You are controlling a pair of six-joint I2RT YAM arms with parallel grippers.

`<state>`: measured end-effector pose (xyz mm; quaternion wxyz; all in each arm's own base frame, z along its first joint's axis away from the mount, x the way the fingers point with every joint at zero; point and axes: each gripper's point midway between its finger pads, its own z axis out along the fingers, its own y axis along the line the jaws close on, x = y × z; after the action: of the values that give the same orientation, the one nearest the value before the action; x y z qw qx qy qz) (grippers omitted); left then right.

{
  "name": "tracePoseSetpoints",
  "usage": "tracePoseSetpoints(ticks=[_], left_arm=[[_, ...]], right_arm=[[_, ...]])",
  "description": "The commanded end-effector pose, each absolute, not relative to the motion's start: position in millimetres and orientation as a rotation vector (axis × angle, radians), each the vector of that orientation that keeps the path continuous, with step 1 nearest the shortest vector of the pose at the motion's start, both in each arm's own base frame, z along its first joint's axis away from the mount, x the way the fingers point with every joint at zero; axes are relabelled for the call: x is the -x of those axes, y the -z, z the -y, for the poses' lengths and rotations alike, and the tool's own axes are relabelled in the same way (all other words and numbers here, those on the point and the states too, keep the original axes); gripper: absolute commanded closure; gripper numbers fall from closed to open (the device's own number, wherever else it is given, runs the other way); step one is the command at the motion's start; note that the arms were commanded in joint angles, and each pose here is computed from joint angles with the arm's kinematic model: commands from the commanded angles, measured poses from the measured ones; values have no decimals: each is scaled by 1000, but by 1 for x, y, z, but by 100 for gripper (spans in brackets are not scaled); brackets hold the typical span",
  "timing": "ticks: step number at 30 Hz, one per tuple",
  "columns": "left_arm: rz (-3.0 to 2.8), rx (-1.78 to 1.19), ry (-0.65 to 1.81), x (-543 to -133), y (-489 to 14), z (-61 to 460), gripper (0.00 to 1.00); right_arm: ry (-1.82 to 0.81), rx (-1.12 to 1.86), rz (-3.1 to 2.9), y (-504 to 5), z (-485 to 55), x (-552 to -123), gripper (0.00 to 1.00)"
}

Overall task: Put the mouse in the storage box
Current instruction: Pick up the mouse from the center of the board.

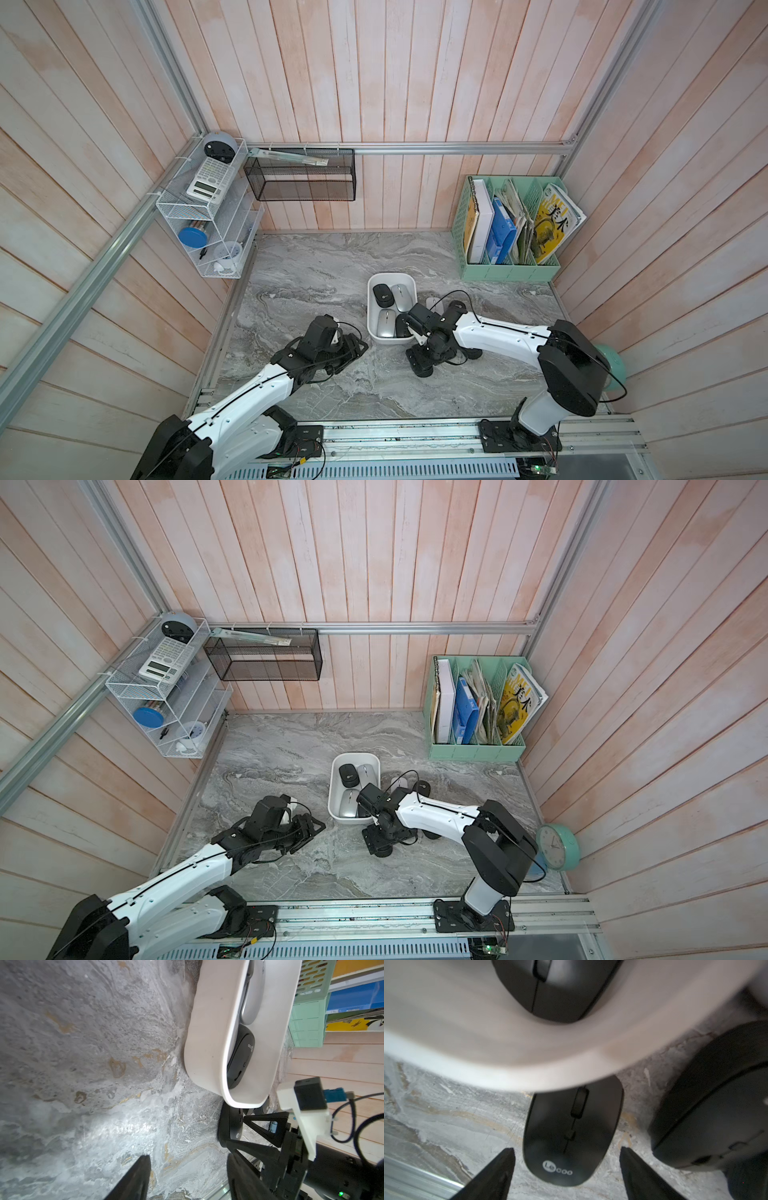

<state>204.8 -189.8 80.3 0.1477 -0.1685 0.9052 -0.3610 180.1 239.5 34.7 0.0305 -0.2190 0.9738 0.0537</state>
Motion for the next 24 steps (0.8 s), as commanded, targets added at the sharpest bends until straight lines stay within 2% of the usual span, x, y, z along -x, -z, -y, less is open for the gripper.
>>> tracePoseSetpoints(ticks=[1, 4, 14, 24], left_arm=[[-2571, 523, 1045, -203, -79, 186, 36], [-2575, 491, 1025, -203, -82, 184, 36], [-2570, 489, 1019, -205, -83, 184, 36], [-2587, 506, 1009, -207, -78, 186, 36]], right_arm=[[-102, 641, -3021, -27, -235, -182, 16], [-155, 614, -3006, -27, -242, -184, 17], [-85, 581, -3041, -13, -235, -181, 22], [-46, 582, -3080, -1, -224, -166, 40]])
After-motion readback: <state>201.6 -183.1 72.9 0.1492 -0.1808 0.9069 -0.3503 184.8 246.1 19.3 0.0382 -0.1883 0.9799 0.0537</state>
